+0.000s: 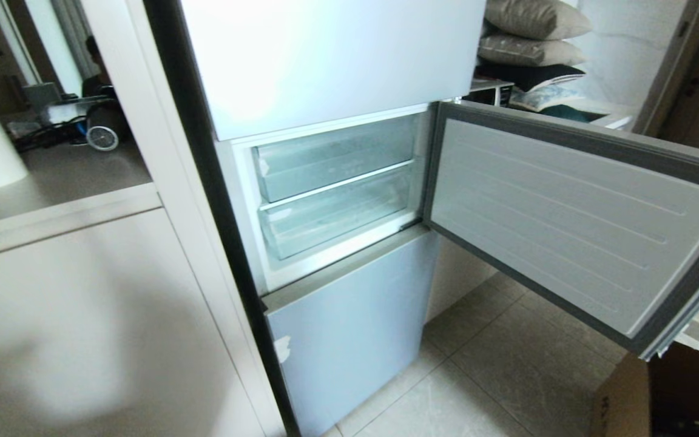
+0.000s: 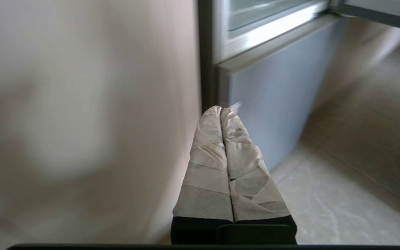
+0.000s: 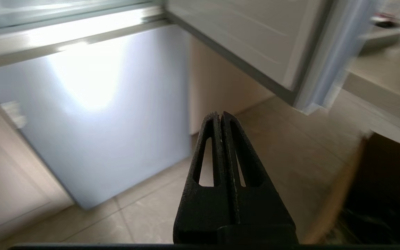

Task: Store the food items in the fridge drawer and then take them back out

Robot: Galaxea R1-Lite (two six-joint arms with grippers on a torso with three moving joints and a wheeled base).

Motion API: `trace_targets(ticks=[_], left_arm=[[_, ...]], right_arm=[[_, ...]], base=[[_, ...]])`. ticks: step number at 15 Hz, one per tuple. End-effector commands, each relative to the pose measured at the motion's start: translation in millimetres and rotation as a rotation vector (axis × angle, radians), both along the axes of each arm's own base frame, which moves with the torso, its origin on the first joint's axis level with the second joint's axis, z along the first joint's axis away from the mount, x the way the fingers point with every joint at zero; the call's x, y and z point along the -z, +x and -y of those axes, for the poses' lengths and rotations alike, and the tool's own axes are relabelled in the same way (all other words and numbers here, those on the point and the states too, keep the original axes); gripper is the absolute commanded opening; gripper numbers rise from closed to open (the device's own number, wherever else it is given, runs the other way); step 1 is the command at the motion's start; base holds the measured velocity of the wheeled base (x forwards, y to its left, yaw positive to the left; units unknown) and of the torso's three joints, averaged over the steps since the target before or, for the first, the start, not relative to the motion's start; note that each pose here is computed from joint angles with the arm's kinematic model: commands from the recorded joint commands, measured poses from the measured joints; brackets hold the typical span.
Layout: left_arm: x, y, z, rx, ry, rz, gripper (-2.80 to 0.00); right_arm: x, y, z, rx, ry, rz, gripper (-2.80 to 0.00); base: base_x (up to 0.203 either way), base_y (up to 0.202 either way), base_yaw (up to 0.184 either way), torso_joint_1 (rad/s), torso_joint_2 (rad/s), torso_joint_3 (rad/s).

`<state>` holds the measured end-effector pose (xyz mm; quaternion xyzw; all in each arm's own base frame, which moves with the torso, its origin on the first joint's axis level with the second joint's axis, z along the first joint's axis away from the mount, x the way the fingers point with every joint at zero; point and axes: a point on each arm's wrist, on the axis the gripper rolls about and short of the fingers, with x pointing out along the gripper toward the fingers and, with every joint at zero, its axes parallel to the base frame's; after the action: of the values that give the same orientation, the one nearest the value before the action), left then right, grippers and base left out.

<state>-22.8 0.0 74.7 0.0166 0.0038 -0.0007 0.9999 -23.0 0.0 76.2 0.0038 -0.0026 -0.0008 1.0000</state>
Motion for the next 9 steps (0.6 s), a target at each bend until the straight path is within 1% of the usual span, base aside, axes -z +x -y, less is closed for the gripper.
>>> trace_targets(ticks=[1,9], left_arm=[[0.0,0.1,0.0,-0.001,0.001,-0.002,-2.8],[0.0,0.1,0.0,0.0,0.001,-0.002,-2.8]], right_arm=[[0.0,0.0,0.0,0.0,0.0,0.001,-2.8],[0.0,0.0,0.0,0.0,0.0,0.001,-2.8]], base=[[-0.003,-0.011,0.178,-0.002,0.0,0.003],[-0.001,-0.01,0.176,0.003,0.0,0.001]])
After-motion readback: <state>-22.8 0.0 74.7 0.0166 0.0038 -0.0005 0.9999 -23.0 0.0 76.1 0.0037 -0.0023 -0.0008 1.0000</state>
